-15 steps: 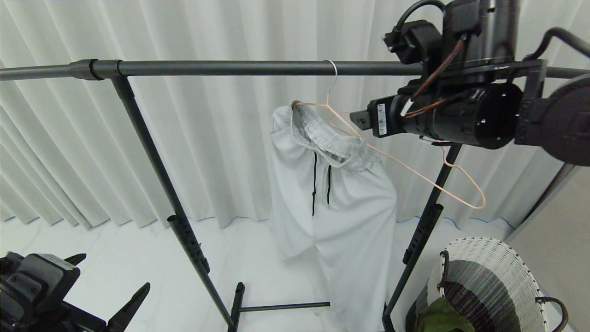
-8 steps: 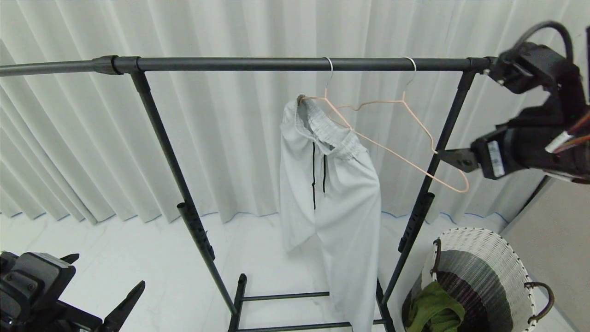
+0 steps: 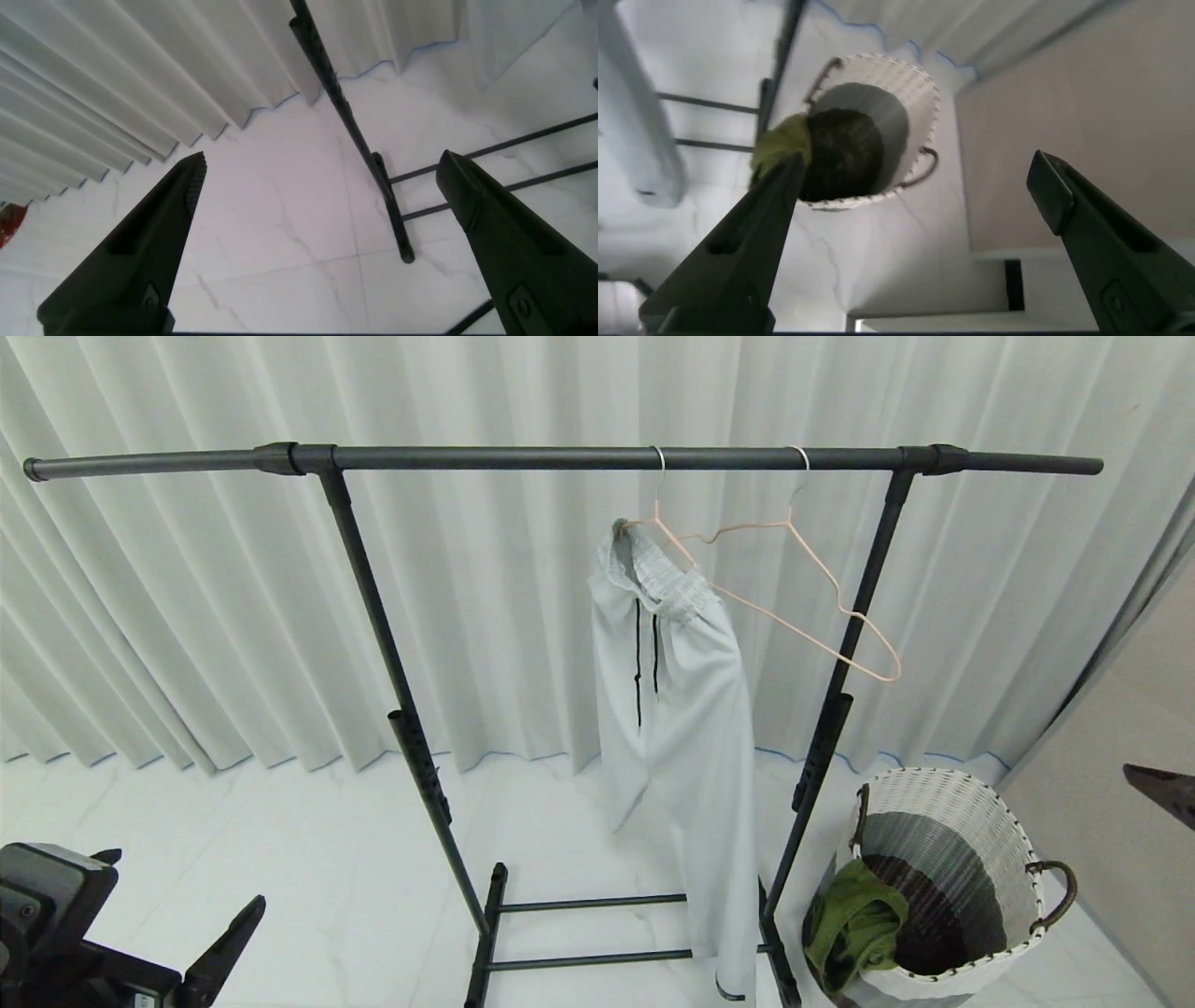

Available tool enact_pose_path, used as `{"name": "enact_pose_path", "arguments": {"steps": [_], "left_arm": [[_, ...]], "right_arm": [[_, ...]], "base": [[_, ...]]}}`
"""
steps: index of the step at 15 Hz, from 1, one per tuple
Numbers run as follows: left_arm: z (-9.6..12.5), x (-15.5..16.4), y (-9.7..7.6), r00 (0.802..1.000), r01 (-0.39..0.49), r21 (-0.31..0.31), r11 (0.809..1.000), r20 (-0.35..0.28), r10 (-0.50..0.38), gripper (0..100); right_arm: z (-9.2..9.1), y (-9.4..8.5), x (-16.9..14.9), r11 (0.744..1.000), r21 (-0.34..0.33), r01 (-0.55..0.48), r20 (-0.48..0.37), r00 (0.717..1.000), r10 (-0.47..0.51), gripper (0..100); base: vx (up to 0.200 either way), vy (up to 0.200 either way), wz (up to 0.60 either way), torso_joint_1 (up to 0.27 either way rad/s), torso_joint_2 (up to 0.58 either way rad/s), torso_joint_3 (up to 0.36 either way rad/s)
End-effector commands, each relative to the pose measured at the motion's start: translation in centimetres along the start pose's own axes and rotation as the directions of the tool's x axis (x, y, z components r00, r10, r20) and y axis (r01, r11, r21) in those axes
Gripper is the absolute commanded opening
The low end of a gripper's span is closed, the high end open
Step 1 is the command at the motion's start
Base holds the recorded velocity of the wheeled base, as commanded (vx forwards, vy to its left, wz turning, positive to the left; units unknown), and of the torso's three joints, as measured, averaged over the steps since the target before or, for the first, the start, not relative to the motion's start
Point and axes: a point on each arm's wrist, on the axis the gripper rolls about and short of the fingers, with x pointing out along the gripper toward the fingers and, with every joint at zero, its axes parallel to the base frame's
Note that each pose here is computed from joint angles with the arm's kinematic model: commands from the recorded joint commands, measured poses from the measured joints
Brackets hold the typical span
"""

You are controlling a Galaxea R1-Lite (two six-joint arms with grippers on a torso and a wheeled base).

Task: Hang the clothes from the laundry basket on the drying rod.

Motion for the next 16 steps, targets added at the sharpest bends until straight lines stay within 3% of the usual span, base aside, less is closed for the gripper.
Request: {"name": "enact_pose_path", "arguments": {"steps": [1,5,16], "left_arm": [[0.1,-0.2,0.1,1.000,-0.010,-0.013,1.000,0.010,0.010,100],[0.0,-0.3,0.1,1.000,-0.013,-0.039,0.999,0.009,0.013,100],[-0.3,-0.2,-0.1,1.000,-0.005,-0.033,0.999,-0.006,0.005,100]], "right_arm": [[-1.3,-0.5,-0.5,0.999,0.018,0.037,-0.004,0.999,-0.037,100],[-2.8,-0.5,-0.1,0.997,-0.017,0.080,-0.014,0.997,-0.081,100],[-4.7,0.1,0.9,0.996,-0.051,0.075,-0.088,0.993,-0.079,100]], "base": [[0.000,0.000,0.00,0.000,0.00,0.000],[0.000,0.000,0.00,-0.074,0.18,0.097],[0.000,0.000,0.00,-0.197,0.48,0.276]]}}
